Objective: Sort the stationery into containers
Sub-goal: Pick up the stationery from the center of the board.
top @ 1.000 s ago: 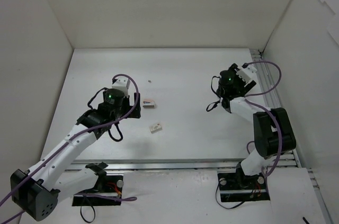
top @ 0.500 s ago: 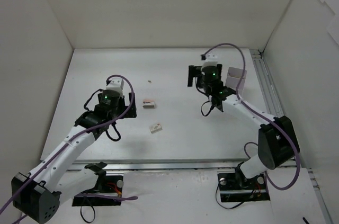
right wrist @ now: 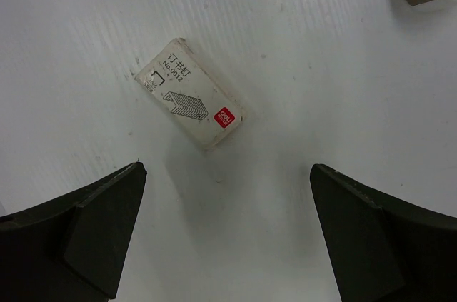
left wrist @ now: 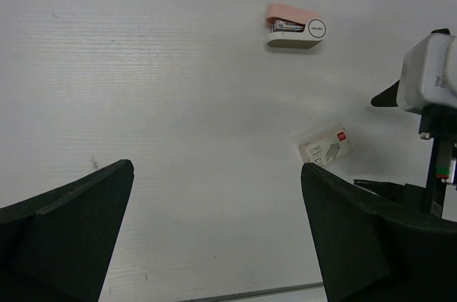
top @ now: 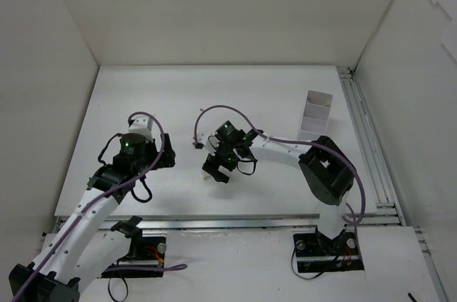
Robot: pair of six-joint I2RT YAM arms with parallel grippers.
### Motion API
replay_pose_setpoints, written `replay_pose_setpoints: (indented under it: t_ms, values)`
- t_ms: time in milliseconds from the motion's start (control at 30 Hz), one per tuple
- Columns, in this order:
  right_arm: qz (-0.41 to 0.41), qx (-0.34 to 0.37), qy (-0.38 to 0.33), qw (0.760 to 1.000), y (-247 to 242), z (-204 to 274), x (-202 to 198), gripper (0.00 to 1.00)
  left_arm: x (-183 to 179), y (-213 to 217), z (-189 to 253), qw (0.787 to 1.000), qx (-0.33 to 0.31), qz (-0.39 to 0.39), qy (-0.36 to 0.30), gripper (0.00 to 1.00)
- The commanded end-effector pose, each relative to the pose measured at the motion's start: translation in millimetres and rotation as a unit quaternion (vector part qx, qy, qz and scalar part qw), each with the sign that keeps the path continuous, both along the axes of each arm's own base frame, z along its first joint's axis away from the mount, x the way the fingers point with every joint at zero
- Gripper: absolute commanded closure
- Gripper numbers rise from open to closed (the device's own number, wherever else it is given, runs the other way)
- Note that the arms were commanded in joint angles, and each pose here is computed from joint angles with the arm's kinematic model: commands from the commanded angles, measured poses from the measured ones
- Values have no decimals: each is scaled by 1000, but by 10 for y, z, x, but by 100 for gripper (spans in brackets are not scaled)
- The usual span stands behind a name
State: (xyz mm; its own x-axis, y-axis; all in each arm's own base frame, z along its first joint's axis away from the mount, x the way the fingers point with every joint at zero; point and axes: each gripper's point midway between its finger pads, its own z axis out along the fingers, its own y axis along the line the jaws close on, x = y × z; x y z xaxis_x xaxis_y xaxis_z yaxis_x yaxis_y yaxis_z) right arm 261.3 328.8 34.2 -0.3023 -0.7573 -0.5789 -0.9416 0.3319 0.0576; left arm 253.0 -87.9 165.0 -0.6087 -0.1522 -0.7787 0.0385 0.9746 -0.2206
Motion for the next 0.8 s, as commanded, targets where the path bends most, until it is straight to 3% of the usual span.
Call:
replay_pose_setpoints:
  t_ms: [0, 200, 667, 767]
  values:
    - [49, 4, -32, 998, 133, 165, 59, 2, 23, -32, 81, 1000, -19, 0, -14, 0]
    - [71, -46, -76, 994, 205, 2, 102, 2, 48, -42, 88, 1000, -19, 0, -12, 0]
    - [89, -45, -79, 992, 386, -140, 116, 2, 37, -24, 104, 1000, -18, 4, -14, 0]
    - [81, -48, -75, 993, 385, -168, 103, 12, 36, -24, 98, 1000, -17, 4, -11, 0]
